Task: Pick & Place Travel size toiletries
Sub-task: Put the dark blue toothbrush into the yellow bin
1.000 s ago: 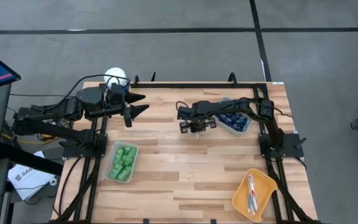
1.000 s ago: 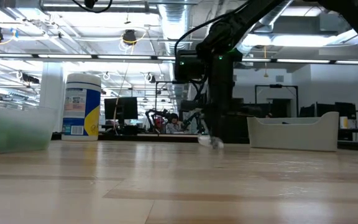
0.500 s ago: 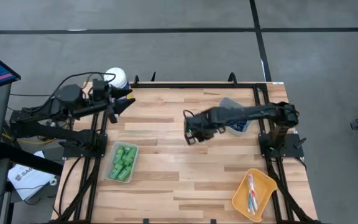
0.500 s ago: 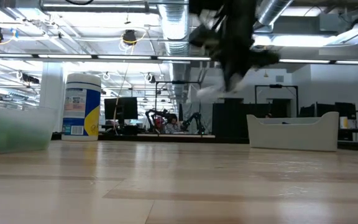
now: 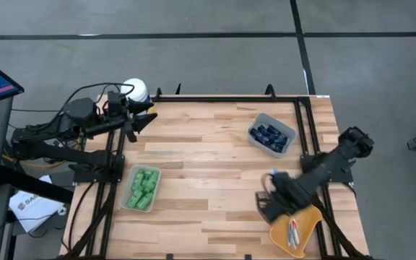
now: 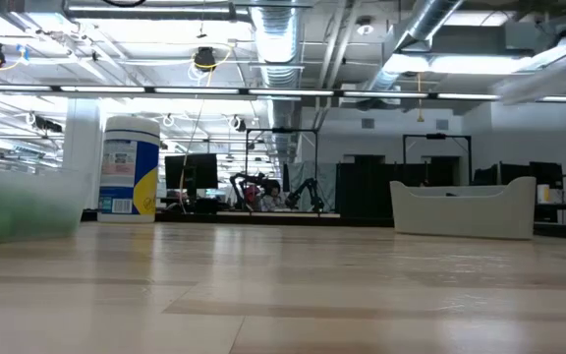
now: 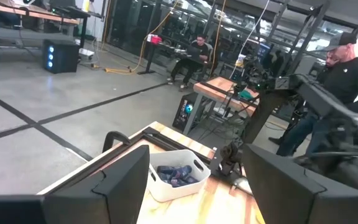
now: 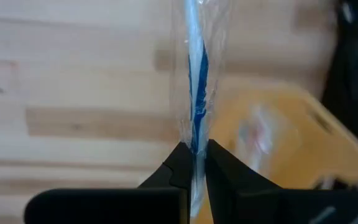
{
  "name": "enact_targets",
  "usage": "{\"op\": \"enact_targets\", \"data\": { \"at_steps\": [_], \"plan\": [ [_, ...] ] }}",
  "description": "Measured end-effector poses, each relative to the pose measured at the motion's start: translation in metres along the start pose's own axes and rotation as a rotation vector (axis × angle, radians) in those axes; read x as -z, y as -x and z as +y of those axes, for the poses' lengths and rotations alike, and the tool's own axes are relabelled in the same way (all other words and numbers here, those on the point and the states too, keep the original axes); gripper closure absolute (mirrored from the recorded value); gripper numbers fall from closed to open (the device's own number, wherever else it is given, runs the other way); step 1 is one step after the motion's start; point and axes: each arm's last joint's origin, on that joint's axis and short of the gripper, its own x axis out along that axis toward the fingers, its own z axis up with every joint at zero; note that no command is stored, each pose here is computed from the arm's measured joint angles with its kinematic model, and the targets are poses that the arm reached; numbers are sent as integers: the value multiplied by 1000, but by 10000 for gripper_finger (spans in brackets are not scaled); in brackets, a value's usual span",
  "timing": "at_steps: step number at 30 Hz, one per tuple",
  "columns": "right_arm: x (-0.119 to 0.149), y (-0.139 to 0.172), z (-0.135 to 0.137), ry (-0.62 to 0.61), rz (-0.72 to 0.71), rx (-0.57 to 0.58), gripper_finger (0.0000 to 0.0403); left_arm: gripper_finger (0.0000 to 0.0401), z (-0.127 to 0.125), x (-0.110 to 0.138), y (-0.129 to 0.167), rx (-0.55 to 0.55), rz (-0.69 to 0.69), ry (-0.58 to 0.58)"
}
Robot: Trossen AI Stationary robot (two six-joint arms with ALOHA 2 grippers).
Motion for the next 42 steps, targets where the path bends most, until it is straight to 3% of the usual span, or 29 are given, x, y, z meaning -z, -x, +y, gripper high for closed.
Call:
{"op": "enact_targets", "data": {
  "at_steps": [5, 9, 21, 31, 42],
  "plan": [
    [46, 6, -37, -108, 7, -18, 382, 147, -1, 2, -5, -12, 14, -6],
    [70, 2, -51, -53, 67, 33, 382, 147, -1, 3, -8, -16, 18, -8],
    [114, -43, -31, 5, 117, 74, 379, 147, -2, 4, -10, -16, 17, -4],
    [126, -67, -26, -26, 170, 239, 373, 147, -2, 2, -10, -40, -3, 0],
    [120, -65, -28, -29, 134, 278, 363, 147, -2, 2, -10, -40, -11, 3]
  ]
}}
